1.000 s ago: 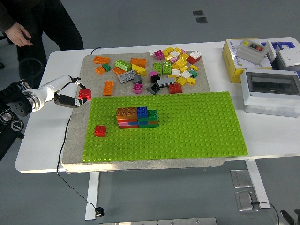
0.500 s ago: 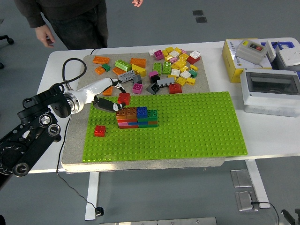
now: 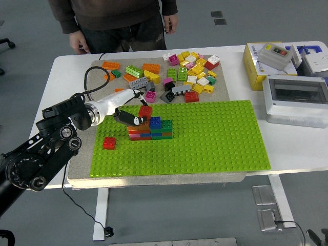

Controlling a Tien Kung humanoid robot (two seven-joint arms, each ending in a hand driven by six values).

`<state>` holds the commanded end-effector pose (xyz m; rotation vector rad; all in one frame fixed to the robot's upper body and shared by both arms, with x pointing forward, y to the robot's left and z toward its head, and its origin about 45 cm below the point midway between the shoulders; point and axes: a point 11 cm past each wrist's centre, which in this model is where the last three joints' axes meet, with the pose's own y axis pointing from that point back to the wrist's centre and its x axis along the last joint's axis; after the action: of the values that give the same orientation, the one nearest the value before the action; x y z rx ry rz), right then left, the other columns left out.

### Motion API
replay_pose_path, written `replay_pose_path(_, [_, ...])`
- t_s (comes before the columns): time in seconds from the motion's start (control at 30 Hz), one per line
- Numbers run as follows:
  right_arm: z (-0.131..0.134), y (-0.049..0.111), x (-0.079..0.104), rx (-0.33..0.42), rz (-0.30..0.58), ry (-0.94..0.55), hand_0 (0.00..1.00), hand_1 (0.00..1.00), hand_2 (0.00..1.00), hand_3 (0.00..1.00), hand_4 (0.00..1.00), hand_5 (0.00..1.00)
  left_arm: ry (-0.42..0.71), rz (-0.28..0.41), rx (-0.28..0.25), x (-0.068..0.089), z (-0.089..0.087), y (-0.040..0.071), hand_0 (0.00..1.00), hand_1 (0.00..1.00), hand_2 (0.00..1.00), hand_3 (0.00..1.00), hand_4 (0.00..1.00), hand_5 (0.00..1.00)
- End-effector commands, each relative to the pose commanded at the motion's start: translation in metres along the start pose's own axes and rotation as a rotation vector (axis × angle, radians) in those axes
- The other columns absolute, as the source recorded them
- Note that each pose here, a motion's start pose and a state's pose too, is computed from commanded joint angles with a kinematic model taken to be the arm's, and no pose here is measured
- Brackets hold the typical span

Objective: Pick up the brick,pile it on top of brick,press brick,pick up the brick,pile it on top of brick,press brick

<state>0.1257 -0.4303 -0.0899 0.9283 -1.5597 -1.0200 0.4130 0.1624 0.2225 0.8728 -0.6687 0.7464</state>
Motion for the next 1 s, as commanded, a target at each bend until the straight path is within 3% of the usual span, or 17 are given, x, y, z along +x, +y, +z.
replay_pose_path(0.7, [0.0011,-0.0003,0.0016,0.002,0.006,-0.004,0.728,0.67,0.66,0.753,0.602,0.989,-0.022,-0.012,0.051,0.0005,0.0001,0.0073,0.981,0.989,0.997,0.567,0.582,0.252])
replay_pose_path(0.73, [0.0013,-0.0004,0.0015,0.002,0.006,-0.004,0.728,0.67,0.66,0.753,0.601,0.99,-0.022,-0.012,0.053,0.0004,0.0002,0.0073,0.98,0.988,0.994,0.56,0.633,0.345])
replay_pose_path(1.0, [0.0017,-0.0005,0.0017,0.001,0.006,-0.003,0.728,0.67,0.66,0.753,0.601,0.99,-0.025,-0.009,0.06,0.0001,0.0032,0.0085,0.976,0.987,0.99,0.555,0.661,0.388])
